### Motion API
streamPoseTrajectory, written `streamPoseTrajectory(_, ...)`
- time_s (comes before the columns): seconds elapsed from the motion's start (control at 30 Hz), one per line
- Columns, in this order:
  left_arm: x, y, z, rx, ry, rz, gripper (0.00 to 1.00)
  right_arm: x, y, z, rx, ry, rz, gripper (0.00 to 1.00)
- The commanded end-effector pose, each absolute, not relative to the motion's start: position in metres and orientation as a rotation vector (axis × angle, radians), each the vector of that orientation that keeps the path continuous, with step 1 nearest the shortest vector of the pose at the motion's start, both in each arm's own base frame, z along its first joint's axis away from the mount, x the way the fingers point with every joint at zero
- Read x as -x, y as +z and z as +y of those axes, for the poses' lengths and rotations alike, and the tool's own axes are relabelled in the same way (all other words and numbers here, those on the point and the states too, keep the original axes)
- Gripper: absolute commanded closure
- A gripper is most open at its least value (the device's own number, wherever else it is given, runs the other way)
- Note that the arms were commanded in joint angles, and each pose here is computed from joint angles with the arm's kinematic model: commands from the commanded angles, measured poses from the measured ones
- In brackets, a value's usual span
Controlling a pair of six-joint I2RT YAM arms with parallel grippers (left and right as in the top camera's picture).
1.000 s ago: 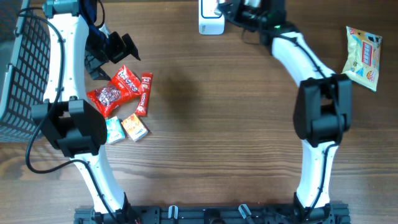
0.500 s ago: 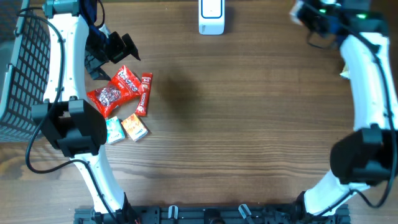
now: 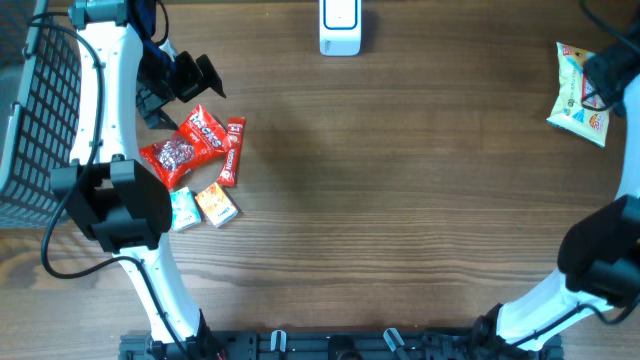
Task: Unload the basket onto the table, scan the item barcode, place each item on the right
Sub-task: 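Carry the Kleenex pack to the right corner beside the wipes and release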
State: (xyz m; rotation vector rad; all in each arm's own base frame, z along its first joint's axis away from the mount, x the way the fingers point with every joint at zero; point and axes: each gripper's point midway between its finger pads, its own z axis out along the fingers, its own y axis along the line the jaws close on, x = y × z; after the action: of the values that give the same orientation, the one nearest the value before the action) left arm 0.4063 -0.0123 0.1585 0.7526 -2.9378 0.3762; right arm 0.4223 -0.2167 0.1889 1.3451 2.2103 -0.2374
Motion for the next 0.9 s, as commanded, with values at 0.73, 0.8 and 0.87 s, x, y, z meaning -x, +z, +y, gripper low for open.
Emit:
streamPoseTrajectory(0.73, -0.406, 0.164, -0.012, -0.742, 0.364, -2.961, 0.0, -0.385, 0.062, -0.296, -1.527, -0.32, 2.405, 0.8)
streamPoseTrajectory(0.8, -0.406, 0.164, -0.012, -0.742, 0.364, -2.962, 0.0, -0.388, 0.061, -0.297, -1.479, -0.307, 2.433, 0.74)
streamPoseTrajectory(0.87, -0.406, 0.164, -0.012, -0.742, 0.364, -2.961, 0.0, -0.389, 0.062, -0.297, -1.448, -0.312, 2.446, 0.68)
